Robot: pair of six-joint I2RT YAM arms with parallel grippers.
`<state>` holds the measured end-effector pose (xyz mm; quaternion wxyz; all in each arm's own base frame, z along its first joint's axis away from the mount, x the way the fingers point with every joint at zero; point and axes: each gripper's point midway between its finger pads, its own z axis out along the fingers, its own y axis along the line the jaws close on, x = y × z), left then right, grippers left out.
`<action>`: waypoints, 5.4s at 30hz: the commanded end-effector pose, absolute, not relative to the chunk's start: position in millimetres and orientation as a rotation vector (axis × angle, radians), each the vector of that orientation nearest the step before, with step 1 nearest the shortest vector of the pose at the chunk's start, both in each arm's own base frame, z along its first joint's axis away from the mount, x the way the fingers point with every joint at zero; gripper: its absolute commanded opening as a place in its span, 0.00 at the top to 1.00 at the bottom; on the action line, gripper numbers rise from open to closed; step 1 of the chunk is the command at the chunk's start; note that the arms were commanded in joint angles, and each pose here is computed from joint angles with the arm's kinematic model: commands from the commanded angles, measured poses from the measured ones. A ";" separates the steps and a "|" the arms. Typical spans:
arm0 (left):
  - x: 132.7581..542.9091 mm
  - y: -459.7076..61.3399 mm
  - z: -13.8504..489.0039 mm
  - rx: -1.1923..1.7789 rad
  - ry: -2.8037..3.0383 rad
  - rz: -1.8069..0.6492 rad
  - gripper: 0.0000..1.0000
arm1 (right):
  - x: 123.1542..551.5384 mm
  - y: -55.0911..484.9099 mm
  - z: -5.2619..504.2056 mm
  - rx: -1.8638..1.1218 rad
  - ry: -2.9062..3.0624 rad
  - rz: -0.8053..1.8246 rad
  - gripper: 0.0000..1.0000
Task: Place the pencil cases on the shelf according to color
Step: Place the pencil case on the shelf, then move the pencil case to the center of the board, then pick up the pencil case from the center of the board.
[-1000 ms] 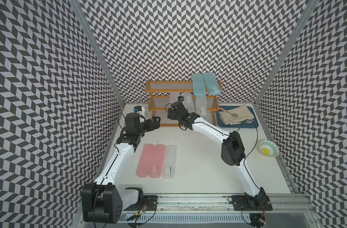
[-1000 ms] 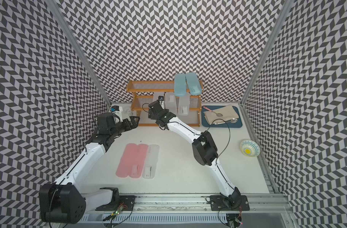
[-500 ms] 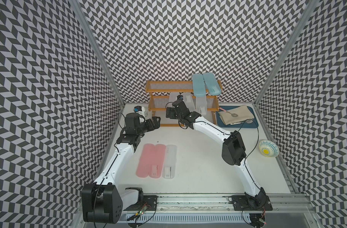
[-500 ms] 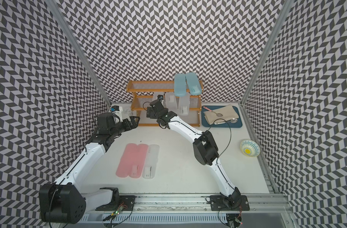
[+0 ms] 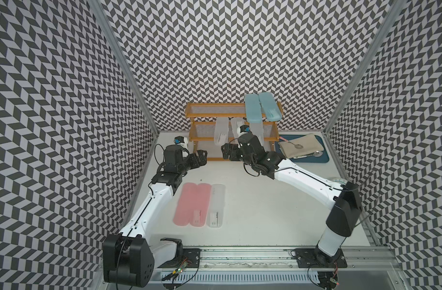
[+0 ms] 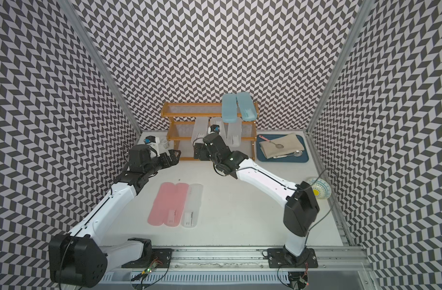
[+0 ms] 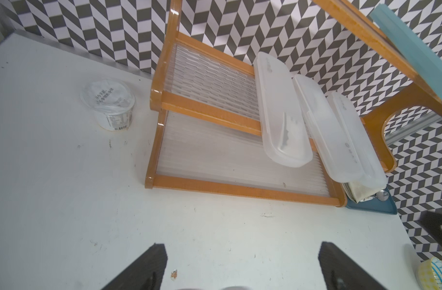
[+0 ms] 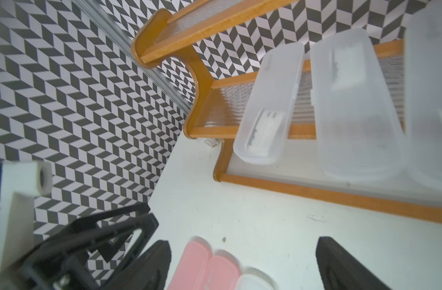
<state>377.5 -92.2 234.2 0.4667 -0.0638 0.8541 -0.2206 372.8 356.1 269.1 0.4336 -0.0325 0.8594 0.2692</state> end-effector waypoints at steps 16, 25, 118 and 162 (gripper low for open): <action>259.6 -163.2 109.0 -0.242 2.412 -0.552 0.01 | 232.0 216.5 122.5 -0.093 2.383 0.555 0.06; 220.3 -168.9 61.3 -0.282 2.544 -0.462 0.01 | 228.5 192.1 99.0 -0.049 2.442 0.394 0.06; 191.5 -250.5 60.1 -0.045 2.829 -0.483 0.00 | 218.3 185.5 101.0 0.034 2.374 0.506 0.03; 157.2 -258.0 8.8 0.023 3.010 -0.201 0.05 | 197.9 176.9 83.0 -0.033 2.419 0.532 0.04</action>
